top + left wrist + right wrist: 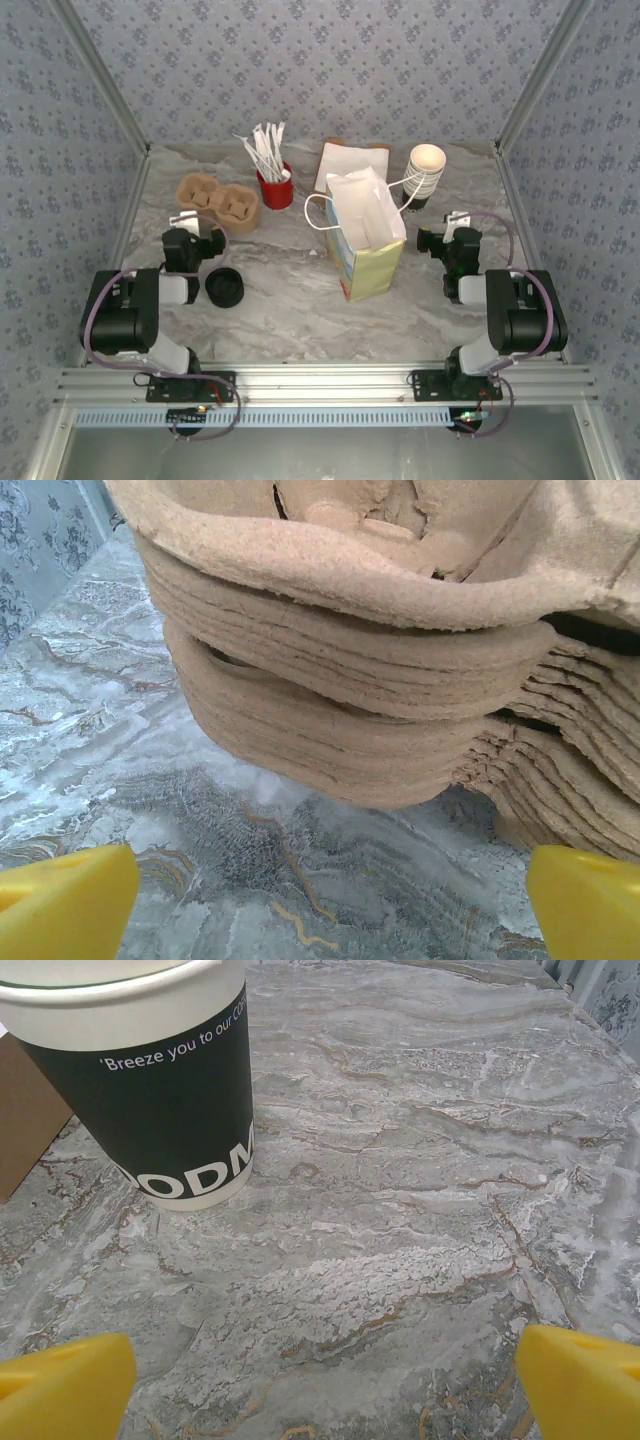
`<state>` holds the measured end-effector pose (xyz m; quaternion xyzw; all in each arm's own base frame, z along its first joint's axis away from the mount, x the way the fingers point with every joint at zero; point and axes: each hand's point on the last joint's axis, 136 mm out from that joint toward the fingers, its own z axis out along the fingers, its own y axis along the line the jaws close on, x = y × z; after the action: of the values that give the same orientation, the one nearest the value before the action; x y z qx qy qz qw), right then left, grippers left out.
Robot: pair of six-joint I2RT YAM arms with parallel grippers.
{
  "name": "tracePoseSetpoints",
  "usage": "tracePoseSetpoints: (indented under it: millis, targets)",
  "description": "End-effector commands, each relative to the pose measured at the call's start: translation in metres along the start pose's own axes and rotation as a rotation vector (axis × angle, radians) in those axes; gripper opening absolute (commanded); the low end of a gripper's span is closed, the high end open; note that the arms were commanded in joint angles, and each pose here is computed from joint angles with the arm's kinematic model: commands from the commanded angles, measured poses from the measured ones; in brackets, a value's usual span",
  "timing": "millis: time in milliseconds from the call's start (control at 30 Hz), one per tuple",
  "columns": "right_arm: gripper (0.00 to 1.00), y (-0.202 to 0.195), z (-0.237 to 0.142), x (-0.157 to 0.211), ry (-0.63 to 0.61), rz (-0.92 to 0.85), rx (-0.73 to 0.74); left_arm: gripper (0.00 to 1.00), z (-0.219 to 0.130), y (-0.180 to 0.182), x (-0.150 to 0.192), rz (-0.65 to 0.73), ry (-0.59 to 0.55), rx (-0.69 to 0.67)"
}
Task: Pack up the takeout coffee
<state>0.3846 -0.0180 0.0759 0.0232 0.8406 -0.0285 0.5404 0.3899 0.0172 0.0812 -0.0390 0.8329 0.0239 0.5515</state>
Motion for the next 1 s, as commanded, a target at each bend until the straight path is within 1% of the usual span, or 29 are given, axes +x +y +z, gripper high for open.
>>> tracePoseSetpoints:
  millis: [0,133,533,567,633,733,767,833,900,967]
  targets:
    - [1.00,-0.001,0.002,-0.009,-0.020,-0.015,-0.002,0.99,-0.002,-0.001,-0.011,0.007,-0.052,-0.005]
    - [1.00,-0.001,0.002,-0.008,-0.017,-0.015,-0.003,0.99,-0.002,0.016,-0.011,-0.035,-0.049,-0.101]
    - [1.00,-0.003,0.001,-0.011,-0.020,0.001,-0.009,0.99,-0.004,0.013,-0.013,-0.029,-0.060,-0.086]
    - [1.00,-0.006,0.000,-0.013,-0.011,0.014,0.000,0.99,-0.008,0.011,-0.016,-0.026,-0.073,-0.075]
    - [0.98,-0.014,-0.005,-0.022,0.001,0.046,0.017,0.99,-0.019,0.016,-0.026,-0.036,-0.093,-0.096]
    - [0.94,-0.030,-0.014,-0.033,0.022,0.136,0.038,0.99,-0.041,0.046,-0.044,-0.131,-0.054,-0.271]
    - [0.93,-0.035,-0.019,-0.038,0.016,0.165,0.044,0.99,-0.050,0.053,-0.054,-0.161,-0.062,-0.312]
    - [0.93,-0.045,-0.027,-0.047,0.012,0.212,0.059,0.99,-0.067,0.056,-0.070,-0.188,-0.090,-0.321]
    - [0.95,-0.049,-0.035,-0.059,0.021,0.232,0.066,0.99,-0.088,0.064,-0.085,-0.292,-0.132,-0.356]
    - [0.98,-0.049,-0.043,-0.072,0.031,0.239,0.061,0.99,-0.104,0.064,-0.098,-0.344,-0.150,-0.348]
